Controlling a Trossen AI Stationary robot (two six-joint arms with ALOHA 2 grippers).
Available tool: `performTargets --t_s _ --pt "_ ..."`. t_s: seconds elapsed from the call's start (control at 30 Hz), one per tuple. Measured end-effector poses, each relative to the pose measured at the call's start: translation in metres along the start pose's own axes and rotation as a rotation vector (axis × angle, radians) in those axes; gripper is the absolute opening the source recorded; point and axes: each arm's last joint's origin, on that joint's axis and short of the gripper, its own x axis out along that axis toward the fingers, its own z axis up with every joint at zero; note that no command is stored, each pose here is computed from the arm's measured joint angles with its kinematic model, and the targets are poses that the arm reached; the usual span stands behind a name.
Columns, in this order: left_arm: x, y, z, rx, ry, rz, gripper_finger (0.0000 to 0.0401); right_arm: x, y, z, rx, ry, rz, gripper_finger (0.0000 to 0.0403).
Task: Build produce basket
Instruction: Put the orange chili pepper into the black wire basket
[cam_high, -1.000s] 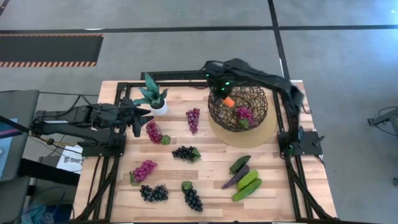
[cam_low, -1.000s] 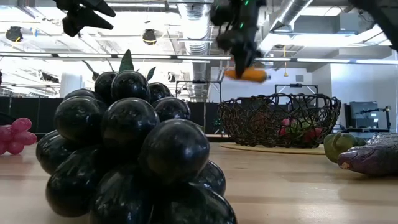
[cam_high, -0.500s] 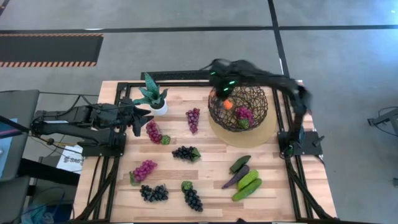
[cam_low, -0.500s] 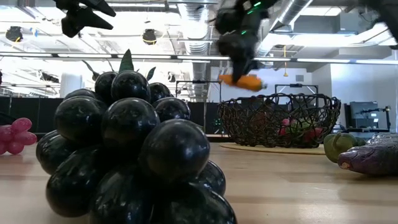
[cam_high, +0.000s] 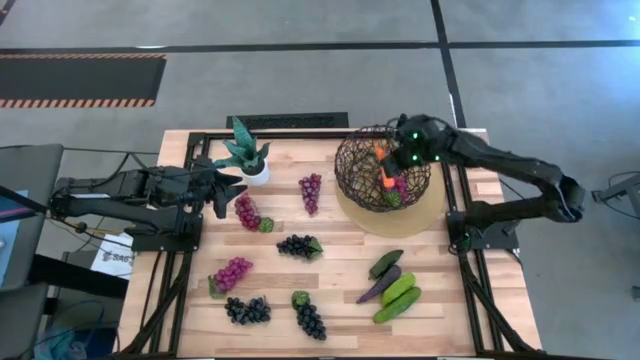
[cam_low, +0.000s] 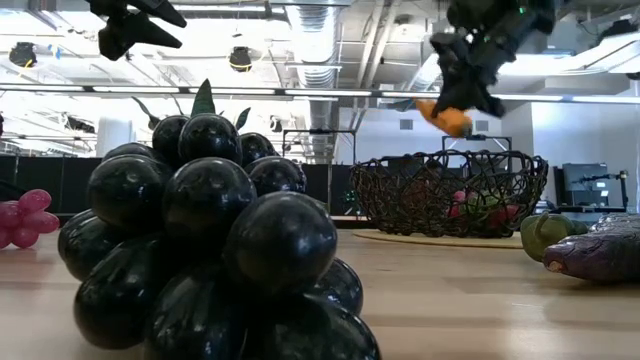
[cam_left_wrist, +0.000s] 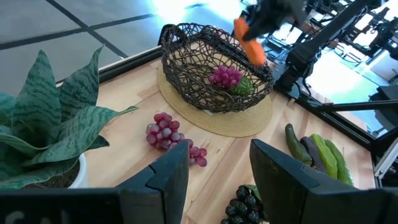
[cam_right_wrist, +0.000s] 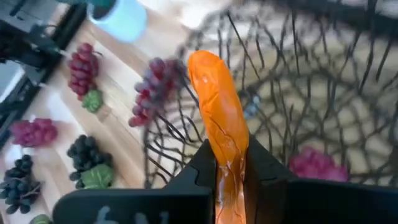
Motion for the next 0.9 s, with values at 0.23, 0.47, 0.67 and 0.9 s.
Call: performTargets --t_s 0.23,0.47,0.67,0.9 --pt "0.0 0.0 0.0 -0.004 -0.009 0.013 0.0155 0.027 -0.02 -0.011 0.2 0.068 -0.079 0.0034" --pt "0.0 0.0 0.0 -0.008 -0.009 0.013 0.0155 0.056 -0.026 -0.009 0.233 0.105 -0.115 0.0034" --pt "0.0 0.0 0.0 -0.008 -0.009 0.014 0.0155 0.086 -0.033 -0.015 0.246 0.143 -0.224 0.0034" --pt "0.0 0.001 0.0 -0.008 -0.014 0.021 0.0155 0.109 -0.036 -0.026 0.246 0.21 -0.289 0.0034"
